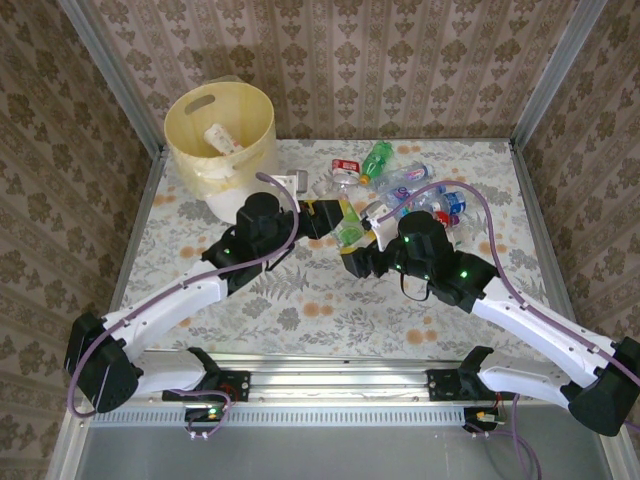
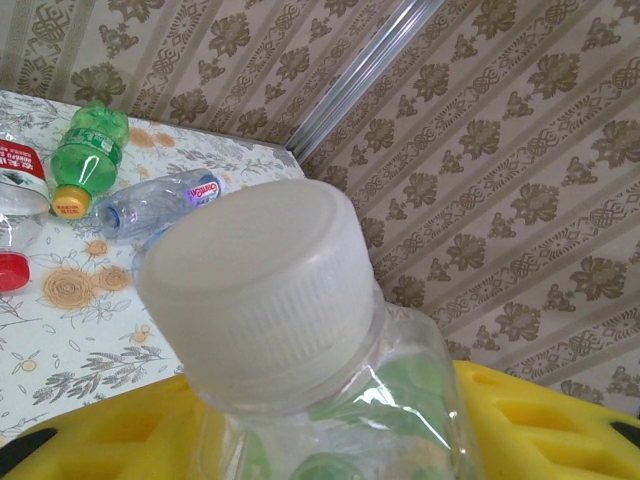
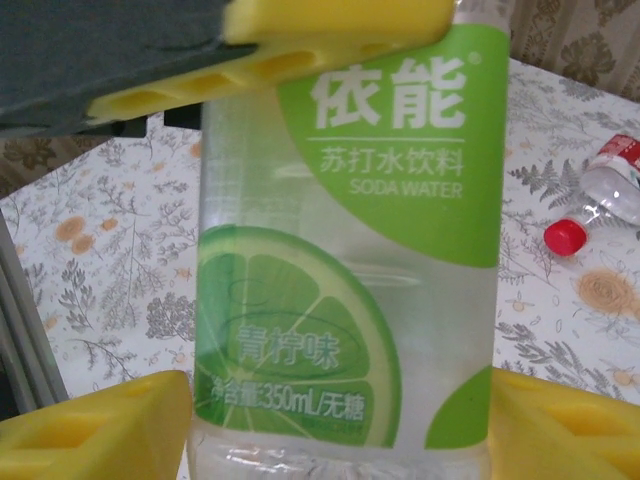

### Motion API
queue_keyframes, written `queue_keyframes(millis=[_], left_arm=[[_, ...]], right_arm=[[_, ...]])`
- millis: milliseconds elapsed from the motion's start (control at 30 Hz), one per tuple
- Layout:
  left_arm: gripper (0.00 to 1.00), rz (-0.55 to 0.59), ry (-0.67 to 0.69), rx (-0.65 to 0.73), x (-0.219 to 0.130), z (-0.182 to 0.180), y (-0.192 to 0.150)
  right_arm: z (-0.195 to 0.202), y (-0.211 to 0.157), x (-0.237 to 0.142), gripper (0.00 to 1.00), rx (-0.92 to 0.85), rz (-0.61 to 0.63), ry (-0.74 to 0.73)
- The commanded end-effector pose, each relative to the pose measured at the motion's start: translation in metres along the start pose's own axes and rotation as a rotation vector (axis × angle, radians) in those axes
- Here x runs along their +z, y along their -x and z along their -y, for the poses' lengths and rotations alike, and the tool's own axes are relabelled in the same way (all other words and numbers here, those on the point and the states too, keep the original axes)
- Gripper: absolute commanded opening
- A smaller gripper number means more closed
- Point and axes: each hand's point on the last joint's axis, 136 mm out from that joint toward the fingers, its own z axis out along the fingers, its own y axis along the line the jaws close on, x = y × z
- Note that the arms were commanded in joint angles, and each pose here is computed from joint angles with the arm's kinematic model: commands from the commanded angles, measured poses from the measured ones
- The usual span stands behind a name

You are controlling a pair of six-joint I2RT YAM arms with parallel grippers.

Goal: Throw the plastic bottles in the bin

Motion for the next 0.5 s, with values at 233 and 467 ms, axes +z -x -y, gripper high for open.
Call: queue_keyframes(millis=[233,467], left_arm=[[0.44,0.112,0.046,0.085,-0.048,0.002,0.051],[0.44,0.248,0.186,0.28,-0.118,0.009,0.117]], right_arm=[[-0.003,-0.001,-0.013,0.94,-0.024,0.025,0.003],[-0.003,-0.016,-0.024,0.99,-0.019,0.004,0.008]])
